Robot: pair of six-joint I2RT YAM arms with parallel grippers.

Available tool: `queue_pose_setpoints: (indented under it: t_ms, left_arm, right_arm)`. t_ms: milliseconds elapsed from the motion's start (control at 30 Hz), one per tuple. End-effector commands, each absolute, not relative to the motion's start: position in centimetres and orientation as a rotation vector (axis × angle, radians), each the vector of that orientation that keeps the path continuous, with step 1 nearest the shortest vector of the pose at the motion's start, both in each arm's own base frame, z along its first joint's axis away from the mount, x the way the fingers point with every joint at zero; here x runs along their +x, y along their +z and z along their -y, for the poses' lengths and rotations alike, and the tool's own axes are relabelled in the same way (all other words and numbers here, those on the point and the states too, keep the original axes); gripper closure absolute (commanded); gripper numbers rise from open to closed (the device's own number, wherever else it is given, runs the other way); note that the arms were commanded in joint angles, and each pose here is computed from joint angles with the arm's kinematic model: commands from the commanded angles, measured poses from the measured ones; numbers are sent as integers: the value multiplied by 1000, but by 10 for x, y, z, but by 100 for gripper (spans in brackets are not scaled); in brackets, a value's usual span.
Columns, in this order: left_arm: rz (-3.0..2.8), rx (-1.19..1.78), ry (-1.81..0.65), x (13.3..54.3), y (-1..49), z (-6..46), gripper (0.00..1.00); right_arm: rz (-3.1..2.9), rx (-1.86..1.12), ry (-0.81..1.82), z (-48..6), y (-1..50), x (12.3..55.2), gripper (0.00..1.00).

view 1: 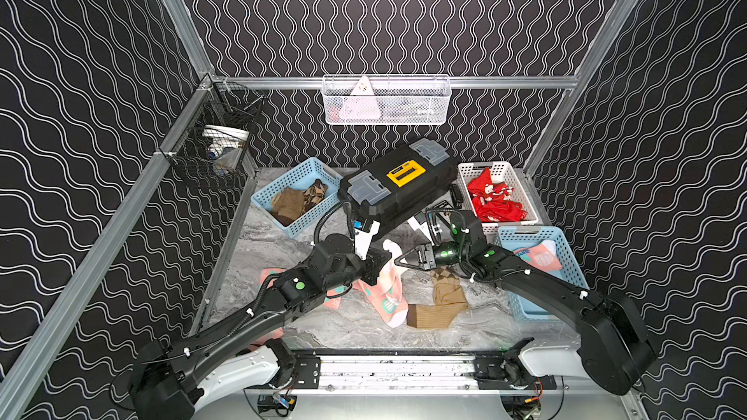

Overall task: Sort the socks into the basket by color
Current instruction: Pick up the sock at the center of the board.

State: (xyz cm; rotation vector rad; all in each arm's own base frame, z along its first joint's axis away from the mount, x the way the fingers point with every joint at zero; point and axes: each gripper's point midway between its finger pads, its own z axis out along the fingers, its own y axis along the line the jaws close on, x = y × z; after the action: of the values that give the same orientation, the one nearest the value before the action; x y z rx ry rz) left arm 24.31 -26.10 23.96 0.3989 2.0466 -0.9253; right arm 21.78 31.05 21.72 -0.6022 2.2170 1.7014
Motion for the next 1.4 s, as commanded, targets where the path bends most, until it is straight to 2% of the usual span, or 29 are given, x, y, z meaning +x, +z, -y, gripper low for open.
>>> queue_pose_setpoints:
  t_ms: [0, 100, 200, 233, 333, 700, 1000, 1367]
  left_arm:
    - [-2013, 410, -923, 245, 248, 263, 100]
    - [-2027, 403, -903, 245, 247, 259, 79]
    - [-2038, 391, -870, 246, 247, 254, 49]
    - [-2039, 390, -864, 246, 247, 253, 43]
    - [-2048, 381, -848, 247, 246, 250, 35]
    - [-2140, 322, -741, 251, 232, 236, 28]
    - [-2231, 271, -664, 249, 216, 224, 26]
    - [-2256, 260, -648, 244, 209, 217, 26]
  right_arm:
    - [-2229, -592, 1611, -307, 221, 224, 100]
    - [-2278, -550, 1512, -301, 224, 230, 100]
    - [-2326, -492, 1384, -290, 229, 237, 100]
    - [-2338, -463, 1332, -285, 232, 241, 100]
    - [-2386, -380, 1157, -267, 235, 250, 100]
    - [-2378, 3, 604, -171, 264, 275, 100]
    - [-2310, 430, 493, -80, 270, 313, 100]
    - [-2190, 654, 389, -21, 273, 364, 100]
